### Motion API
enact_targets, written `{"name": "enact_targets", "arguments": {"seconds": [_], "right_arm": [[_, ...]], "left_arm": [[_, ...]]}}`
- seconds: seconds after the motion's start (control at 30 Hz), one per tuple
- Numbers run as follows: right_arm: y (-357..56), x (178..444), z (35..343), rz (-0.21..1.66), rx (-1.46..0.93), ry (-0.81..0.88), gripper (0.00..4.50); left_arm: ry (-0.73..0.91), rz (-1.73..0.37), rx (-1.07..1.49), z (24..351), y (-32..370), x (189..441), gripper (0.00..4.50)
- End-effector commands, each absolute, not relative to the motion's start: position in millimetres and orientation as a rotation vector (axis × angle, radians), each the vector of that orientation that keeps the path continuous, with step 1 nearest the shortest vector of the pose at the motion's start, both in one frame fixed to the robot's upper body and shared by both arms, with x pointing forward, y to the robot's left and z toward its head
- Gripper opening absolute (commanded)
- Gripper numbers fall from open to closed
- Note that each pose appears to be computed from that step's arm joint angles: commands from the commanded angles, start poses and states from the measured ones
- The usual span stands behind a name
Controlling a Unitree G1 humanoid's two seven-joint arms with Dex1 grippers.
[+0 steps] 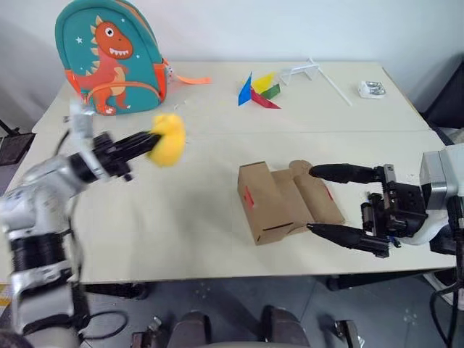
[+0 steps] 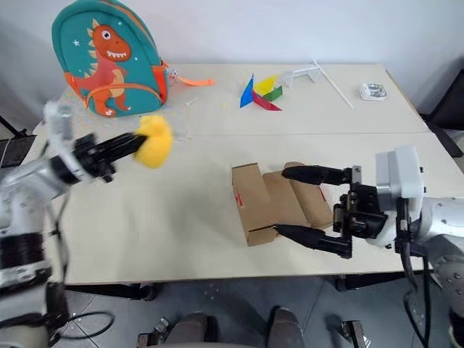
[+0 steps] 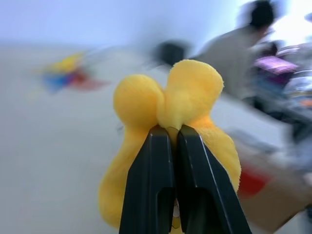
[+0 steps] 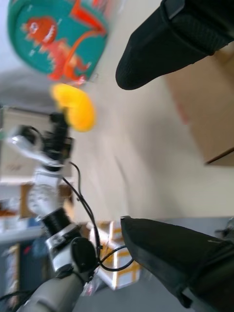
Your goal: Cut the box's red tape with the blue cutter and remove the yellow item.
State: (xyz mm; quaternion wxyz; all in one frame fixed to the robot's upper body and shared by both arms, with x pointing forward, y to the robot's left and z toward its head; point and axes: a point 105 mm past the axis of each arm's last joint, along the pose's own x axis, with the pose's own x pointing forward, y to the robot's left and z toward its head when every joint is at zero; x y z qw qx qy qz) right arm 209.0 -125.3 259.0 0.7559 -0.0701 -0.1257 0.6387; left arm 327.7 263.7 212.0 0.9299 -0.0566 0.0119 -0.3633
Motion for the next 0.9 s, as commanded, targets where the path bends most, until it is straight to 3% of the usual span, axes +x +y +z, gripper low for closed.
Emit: {"name": "enact_targets", "arguments": {"seconds": [0.03, 0.17, 0.3, 0.4, 0.53, 0.73, 0.9], "right_arm": [[-116, 211, 258, 1.422, -0.103, -0.302, 4.50], [-113, 214, 241, 1.439, -0.152, -0.330, 4.50], [-120, 222, 237, 1.398, -0.219, -0.378, 4.50], [-128, 224, 234, 1.370, -0.236, -0.381, 4.50], [-133, 221, 230, 1.361, -0.245, -0.367, 4.50], [-149, 226, 231, 1.237, -0.245, -0.399, 4.50], [-179, 221, 221, 1.162, -0.320, -0.343, 4.50]], "left_arm": [[0.078, -0.509, -0.015, 189, 320, 313, 0.01], [0.147, -0.420, 0.041, 157, 342, 294, 0.01], [0.156, -0.479, -0.007, 149, 321, 286, 0.01], [0.117, -0.464, -0.030, 152, 318, 287, 0.76], [0.127, -0.497, 0.015, 151, 313, 281, 2.07], [0.077, -0.528, 0.061, 169, 329, 258, 3.93], [0.077, -0.521, 0.294, 179, 359, 215, 3.93]]}}
